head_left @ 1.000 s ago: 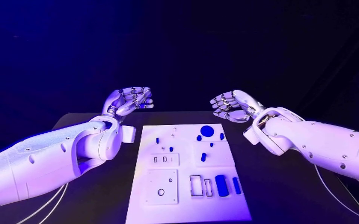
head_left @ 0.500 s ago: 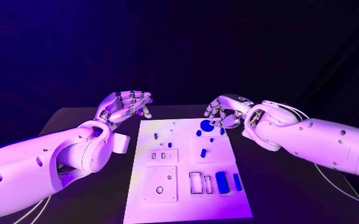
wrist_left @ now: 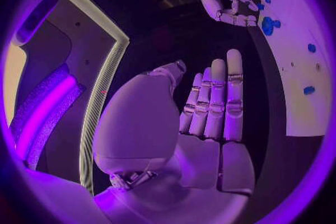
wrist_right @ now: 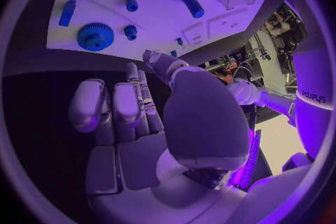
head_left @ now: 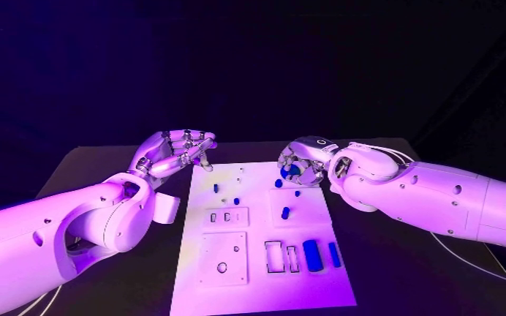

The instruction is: Assemble the parts on the task board

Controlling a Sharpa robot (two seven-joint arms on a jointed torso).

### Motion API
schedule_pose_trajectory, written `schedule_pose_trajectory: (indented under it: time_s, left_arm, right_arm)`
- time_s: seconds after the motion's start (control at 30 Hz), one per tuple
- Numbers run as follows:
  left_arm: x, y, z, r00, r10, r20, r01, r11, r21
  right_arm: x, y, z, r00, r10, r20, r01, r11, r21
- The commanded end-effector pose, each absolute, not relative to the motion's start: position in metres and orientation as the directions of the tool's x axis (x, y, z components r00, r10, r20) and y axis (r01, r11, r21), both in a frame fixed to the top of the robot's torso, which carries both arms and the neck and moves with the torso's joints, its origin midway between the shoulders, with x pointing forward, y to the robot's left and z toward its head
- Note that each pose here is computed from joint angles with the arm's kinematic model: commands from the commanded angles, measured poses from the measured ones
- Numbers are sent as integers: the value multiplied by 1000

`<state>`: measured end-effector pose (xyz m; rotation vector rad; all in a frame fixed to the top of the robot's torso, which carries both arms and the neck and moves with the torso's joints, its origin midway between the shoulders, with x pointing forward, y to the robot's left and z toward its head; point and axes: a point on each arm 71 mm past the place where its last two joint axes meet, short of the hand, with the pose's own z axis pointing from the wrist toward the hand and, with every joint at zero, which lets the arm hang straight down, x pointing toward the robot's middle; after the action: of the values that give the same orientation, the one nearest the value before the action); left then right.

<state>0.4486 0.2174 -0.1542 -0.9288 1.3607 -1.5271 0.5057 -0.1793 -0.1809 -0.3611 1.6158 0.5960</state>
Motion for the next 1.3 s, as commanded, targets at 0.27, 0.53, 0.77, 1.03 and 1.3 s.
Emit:
schedule_pose_trajectory:
  time_s: [0.27,0.53,0.77,1.03,1.3]
  left_arm:
    - [446,213,-146,-386,-922,-10,134,-46,-990]
    - [445,214,-143,-382,-924,-2,134,-53,-990]
    - [445,214,-141,-382,-924,2,137,-59,-989]
    - [443,215,-139,-380,-925,5,137,-62,-989]
    - [443,215,-136,-377,-926,4,142,-62,-988]
  right_arm:
    - [510,-175,-185,-130,29,-991,-530,843,94]
    - [512,-173,-189,-150,4,-989,-526,847,83]
    - [515,-174,-191,-154,-10,-988,-517,853,72]
    - [516,-173,-193,-160,-20,-987,-518,853,67]
    - [517,-169,-195,-171,-18,-985,-521,850,75]
